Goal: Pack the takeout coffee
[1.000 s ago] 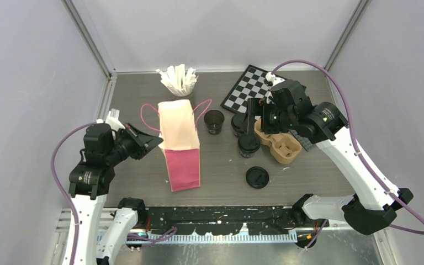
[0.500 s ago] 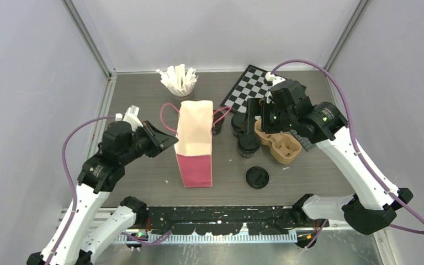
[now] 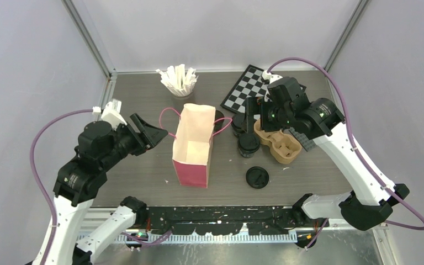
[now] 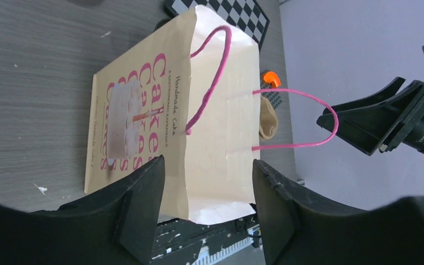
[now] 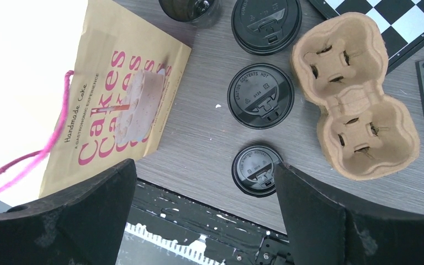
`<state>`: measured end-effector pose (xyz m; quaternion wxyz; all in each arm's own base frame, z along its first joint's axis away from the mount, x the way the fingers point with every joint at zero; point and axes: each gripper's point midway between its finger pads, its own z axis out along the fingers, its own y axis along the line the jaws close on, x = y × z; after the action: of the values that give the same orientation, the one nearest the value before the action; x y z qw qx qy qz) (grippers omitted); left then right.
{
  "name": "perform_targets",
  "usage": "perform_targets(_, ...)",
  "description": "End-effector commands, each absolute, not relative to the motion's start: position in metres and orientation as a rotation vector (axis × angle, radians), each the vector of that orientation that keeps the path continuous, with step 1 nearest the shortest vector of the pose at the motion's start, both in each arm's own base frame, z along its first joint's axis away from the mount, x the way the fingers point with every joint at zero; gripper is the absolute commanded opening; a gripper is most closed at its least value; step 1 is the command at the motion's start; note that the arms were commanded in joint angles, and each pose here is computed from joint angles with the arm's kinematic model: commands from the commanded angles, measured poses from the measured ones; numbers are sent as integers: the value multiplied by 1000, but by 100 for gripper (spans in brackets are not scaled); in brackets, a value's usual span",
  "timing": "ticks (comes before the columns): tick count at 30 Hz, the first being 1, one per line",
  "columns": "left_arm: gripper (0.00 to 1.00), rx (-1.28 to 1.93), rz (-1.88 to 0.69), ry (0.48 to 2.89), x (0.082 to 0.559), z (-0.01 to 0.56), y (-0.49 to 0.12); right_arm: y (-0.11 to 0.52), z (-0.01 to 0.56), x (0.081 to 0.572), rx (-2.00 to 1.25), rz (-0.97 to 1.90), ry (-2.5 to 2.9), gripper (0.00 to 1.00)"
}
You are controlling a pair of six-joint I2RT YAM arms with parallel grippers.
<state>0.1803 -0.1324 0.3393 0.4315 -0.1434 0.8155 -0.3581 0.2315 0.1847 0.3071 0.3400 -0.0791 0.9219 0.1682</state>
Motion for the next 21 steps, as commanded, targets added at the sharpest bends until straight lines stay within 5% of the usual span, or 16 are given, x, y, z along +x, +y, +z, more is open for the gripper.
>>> perform_targets(1,62,-179,-728,2067,182,346,-121,190,313,245,-203,452,2341,98)
perform_targets(6,70,-80,-533,2143,184,337,-103,194,300,262,-111,413,2374,98)
perform_targets(21,88,-41,-630,2117,163,336,-109,168,264,341,-150,214,2329,100)
